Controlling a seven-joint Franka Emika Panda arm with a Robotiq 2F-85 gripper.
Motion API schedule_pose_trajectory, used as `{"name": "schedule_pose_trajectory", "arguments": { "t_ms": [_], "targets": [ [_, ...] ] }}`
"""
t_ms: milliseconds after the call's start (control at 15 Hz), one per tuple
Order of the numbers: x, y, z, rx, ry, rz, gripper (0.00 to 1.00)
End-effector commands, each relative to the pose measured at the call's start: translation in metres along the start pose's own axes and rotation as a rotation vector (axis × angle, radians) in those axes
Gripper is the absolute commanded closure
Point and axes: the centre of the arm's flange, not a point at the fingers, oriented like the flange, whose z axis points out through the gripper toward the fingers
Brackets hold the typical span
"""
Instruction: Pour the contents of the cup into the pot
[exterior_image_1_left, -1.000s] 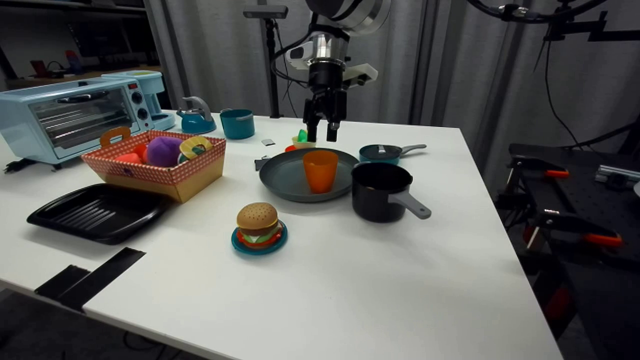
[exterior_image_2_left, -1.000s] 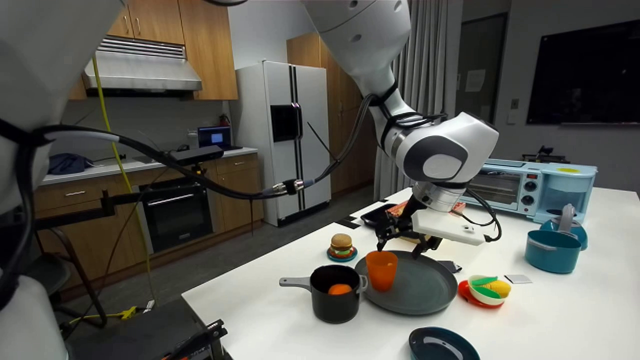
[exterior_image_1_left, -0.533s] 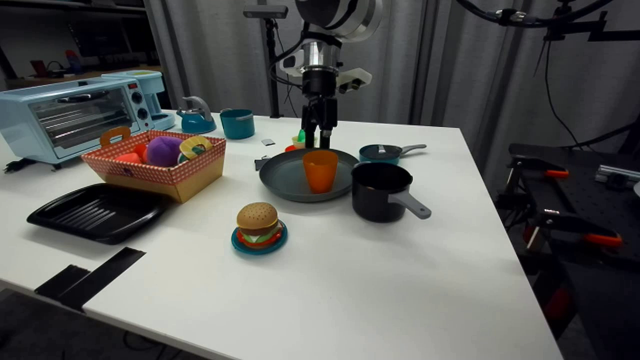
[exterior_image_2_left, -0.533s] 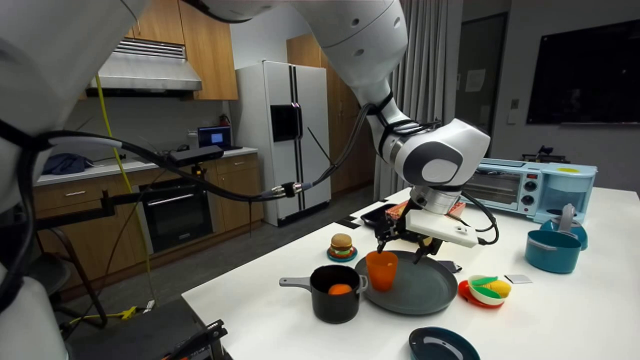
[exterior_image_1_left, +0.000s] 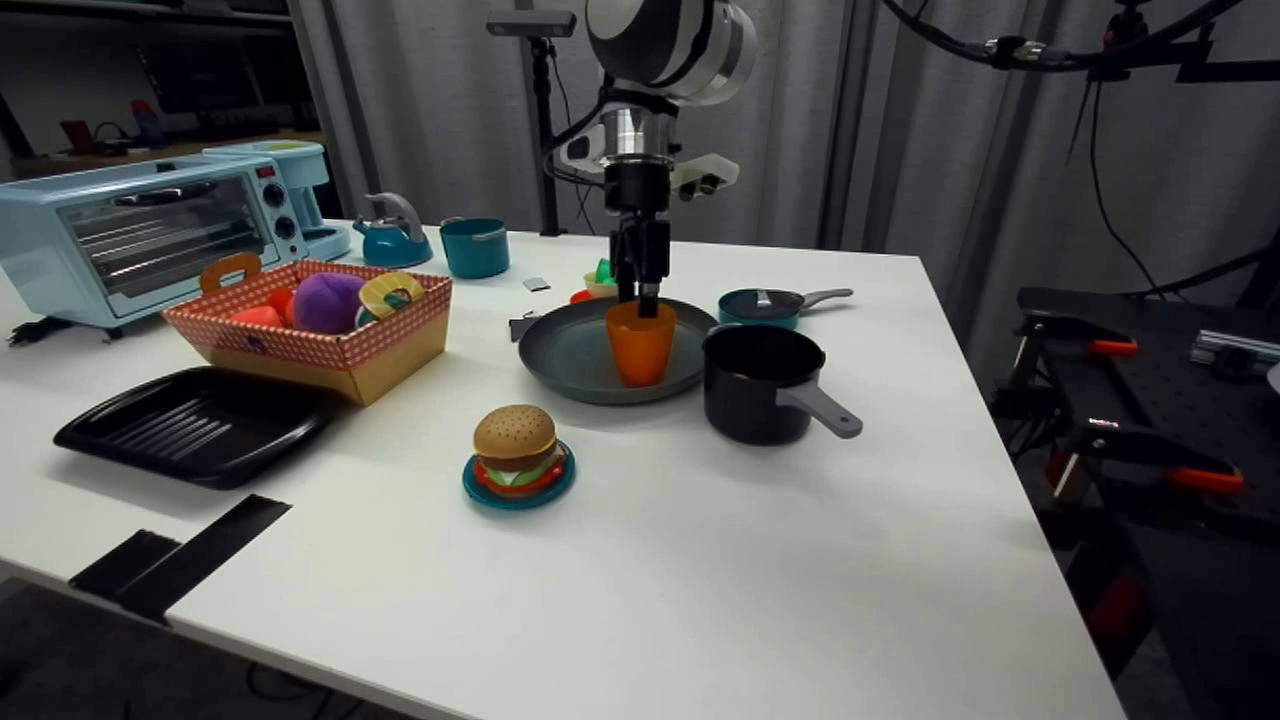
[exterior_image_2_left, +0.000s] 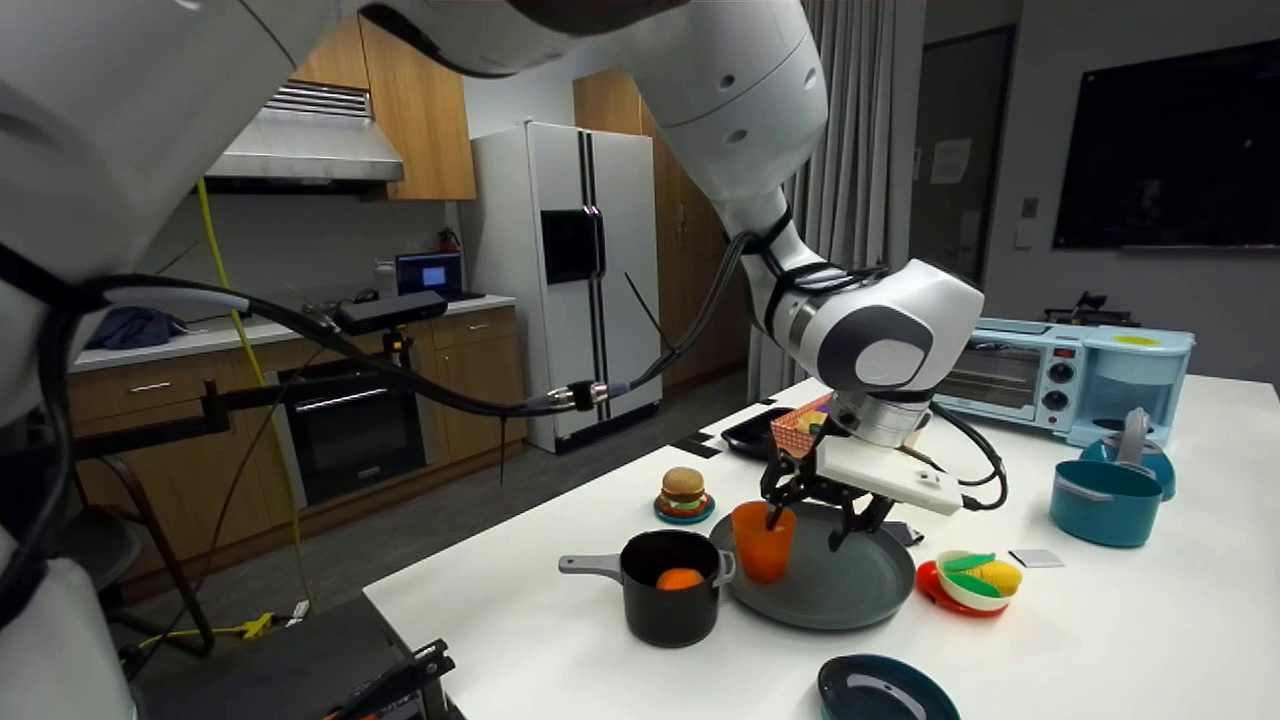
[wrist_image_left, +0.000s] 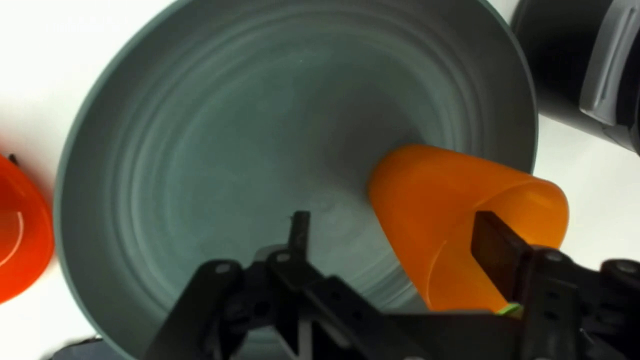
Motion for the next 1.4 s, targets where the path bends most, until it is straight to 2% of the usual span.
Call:
{"name": "schedule_pose_trajectory", "arguments": {
  "t_ms": [0,200,467,1000,1333],
  "targets": [
    [0.012,0.013,-0.001,0.005,-0.023,0.017,0.46],
    [0.014,0.013,-0.003,0.004,-0.021,0.024,0.71],
    [0.015,0.006,-0.012,-0.011,-0.01,0.055,0.99],
    [0.008,-0.03,-0.056,-0.093,0.023,0.178,0.99],
    [-0.009,-0.05,-0.073,-0.173,0.034,0.253,0.99]
  ]
}}
